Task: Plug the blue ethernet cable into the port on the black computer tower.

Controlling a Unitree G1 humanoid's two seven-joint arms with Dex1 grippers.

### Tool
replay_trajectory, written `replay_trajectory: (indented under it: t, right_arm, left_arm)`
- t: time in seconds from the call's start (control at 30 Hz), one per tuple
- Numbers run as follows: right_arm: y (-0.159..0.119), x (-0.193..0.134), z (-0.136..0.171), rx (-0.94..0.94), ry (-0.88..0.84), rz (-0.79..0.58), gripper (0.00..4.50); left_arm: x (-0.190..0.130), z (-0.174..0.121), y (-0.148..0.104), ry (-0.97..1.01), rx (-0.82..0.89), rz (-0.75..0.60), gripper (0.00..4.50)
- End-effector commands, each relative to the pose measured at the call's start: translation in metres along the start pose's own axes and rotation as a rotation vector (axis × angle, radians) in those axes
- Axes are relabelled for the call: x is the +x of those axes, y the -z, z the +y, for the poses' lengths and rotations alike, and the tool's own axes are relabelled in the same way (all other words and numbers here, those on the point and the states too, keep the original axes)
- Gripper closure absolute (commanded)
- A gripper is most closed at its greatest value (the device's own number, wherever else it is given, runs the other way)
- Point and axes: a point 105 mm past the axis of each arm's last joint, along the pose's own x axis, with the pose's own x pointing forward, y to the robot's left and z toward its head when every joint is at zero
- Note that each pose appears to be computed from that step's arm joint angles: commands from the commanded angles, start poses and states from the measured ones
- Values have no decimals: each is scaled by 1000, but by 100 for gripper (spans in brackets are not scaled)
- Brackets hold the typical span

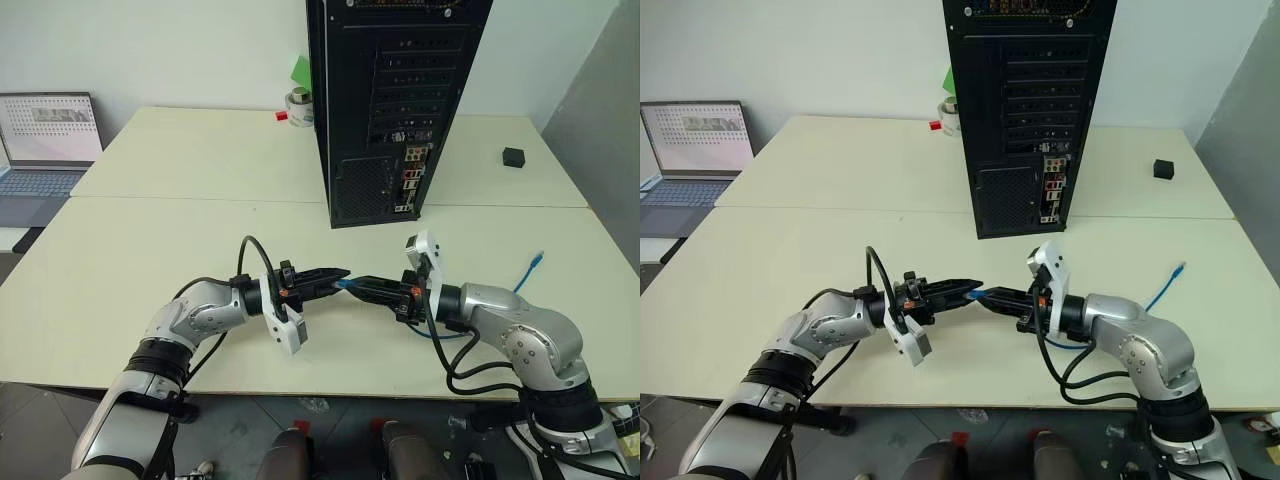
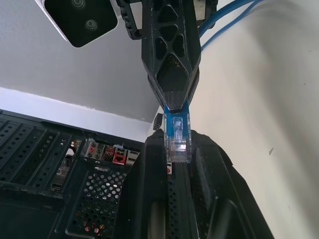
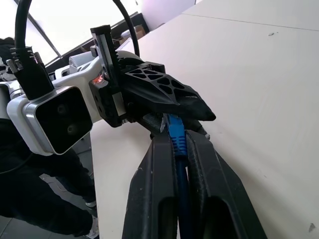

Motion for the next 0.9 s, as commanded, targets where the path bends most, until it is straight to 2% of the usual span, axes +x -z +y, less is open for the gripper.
replay_trajectory:
  t: [0.03,0.2,0.4,0.6,0.73,0.9]
  right_arm:
    - [-13,1,6,-38,-38,-32,450]
    - [-15,-1,5,-44,-37,-27,450]
    - [-32,-16,-7,-87,56,-84,450]
    - [-66,-37,-37,-184,304,-214,450]
    - [-83,-40,-63,-260,516,-282,450]
    - [-90,-35,-90,-306,748,-324,450]
  left_arm:
    - [3,10,-6,-46,-14,-36,352]
    - [2,7,1,-31,-108,8,256]
    - [-1,14,24,-97,-411,163,134]
    - [5,43,39,-325,-742,271,132]
    - [14,62,48,-440,-877,340,132]
    - [25,76,53,-504,-996,394,132]
